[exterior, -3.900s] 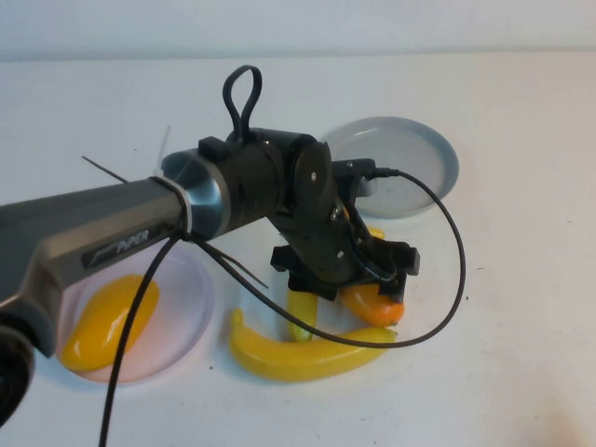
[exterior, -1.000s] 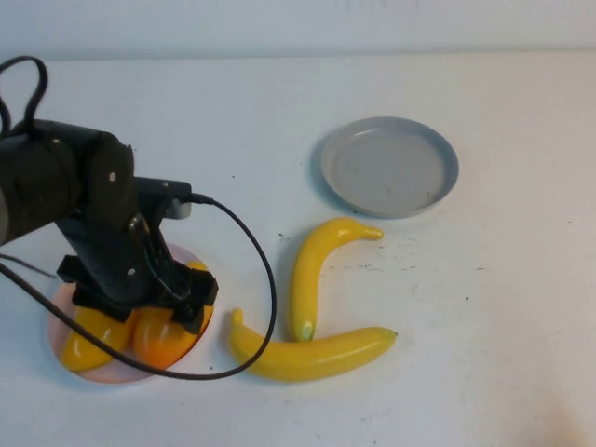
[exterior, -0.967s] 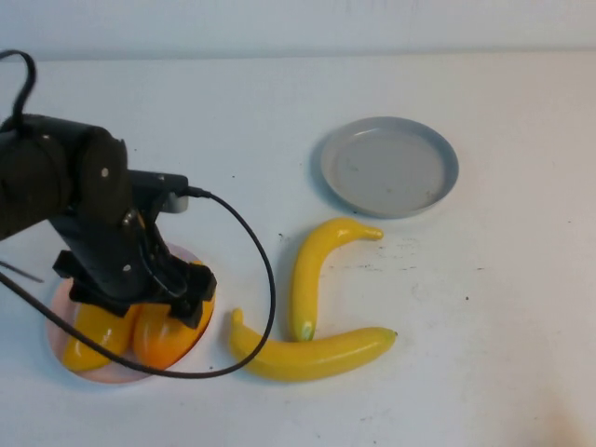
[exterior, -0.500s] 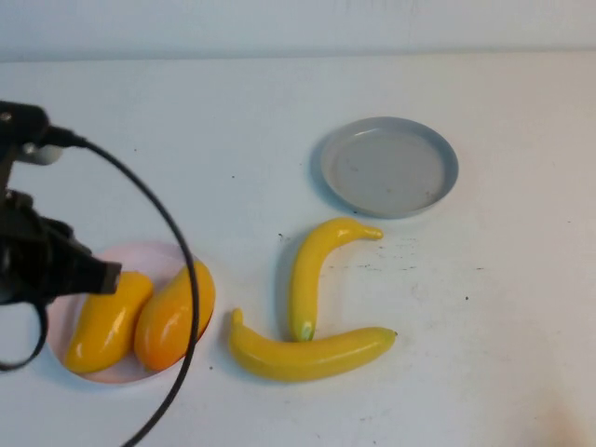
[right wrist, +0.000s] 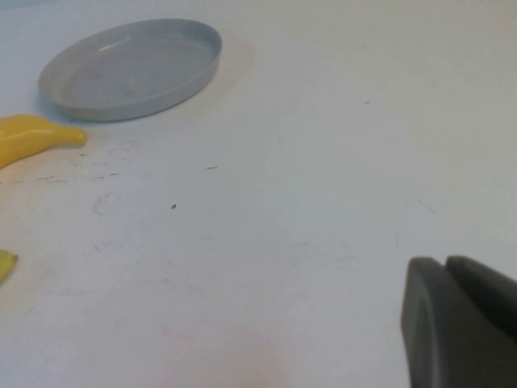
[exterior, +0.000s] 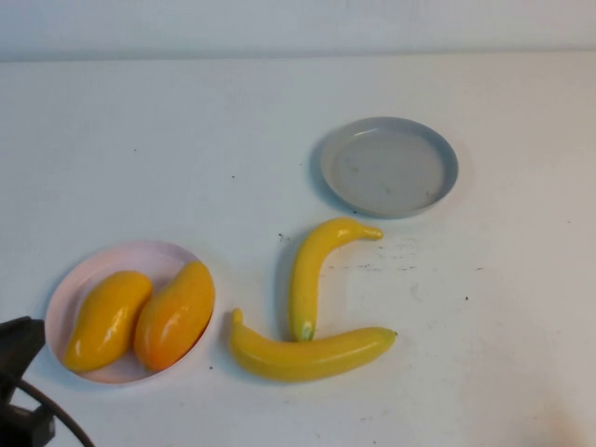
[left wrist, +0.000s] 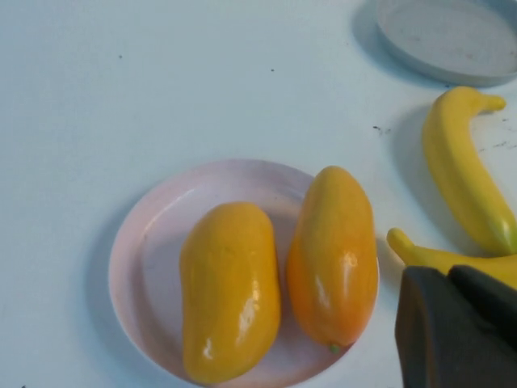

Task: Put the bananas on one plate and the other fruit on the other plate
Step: Put another type of fruit in the right plate

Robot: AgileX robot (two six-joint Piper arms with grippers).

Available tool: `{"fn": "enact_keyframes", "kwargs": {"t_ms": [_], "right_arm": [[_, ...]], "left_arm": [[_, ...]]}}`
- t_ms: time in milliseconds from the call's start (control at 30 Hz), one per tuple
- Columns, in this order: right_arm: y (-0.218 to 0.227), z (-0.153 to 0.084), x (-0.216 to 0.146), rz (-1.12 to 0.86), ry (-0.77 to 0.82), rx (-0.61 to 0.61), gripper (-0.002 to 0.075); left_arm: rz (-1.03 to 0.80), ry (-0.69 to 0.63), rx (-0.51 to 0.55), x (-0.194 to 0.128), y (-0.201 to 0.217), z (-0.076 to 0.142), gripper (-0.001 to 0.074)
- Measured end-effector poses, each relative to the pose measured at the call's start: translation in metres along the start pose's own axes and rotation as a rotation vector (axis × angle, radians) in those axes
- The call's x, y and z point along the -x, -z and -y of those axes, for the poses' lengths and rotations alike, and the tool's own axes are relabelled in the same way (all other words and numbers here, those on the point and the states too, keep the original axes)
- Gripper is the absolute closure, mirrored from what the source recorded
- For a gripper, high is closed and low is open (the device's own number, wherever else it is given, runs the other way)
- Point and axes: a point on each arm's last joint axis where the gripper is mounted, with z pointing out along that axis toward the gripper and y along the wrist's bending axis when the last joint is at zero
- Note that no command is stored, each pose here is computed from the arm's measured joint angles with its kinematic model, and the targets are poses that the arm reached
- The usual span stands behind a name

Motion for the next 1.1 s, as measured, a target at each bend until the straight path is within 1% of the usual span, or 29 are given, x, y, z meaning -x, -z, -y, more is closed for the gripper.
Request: {"fn": "enact_keyframes", "kwargs": {"t_ms": [133,333,500,567,633,700,967,1100], "right_arm": [[0.0,0.0,0.0,0.0,0.0,0.0,0.0741],[0.0,0.0,0.0,0.0,0.0,0.0,0.0742],[0.0,0.0,0.0,0.0,0.0,0.0,0.0742],[0.0,0.0,0.0,0.0,0.0,0.0,0.0741],[0.0,0.0,0.0,0.0,0.0,0.0,0.0741],[0.0,0.0,0.0,0.0,0.0,0.0,0.0741],[0.0,0.0,0.0,0.0,-0.002,0.001,0.0741],[0.0,0.0,0.0,0.0,-0.002,0.001,0.0741]], "left_arm": [[0.036,0.002,-0.004,-0.003,0.003,0.0,0.0734],[0.114,-0.029,-0.014,-0.01,-0.004,0.0,0.0734],[0.267,-0.048,-0.031,-0.03,-0.013,0.001,0.0734],[0.358,-0.046,-0.024,-0.04,-0.011,-0.001,0.0734],[0.432,-0.025,0.003,-0.049,-0.007,-0.004,0.0734],[0.483,-0.014,0.052,-0.055,-0.004,-0.008,0.0734],[0.587,0.012,0.232,-0.084,0.003,-0.019,0.0734],[0.585,0.02,0.254,-0.092,0.005,-0.019,0.0734]]}}
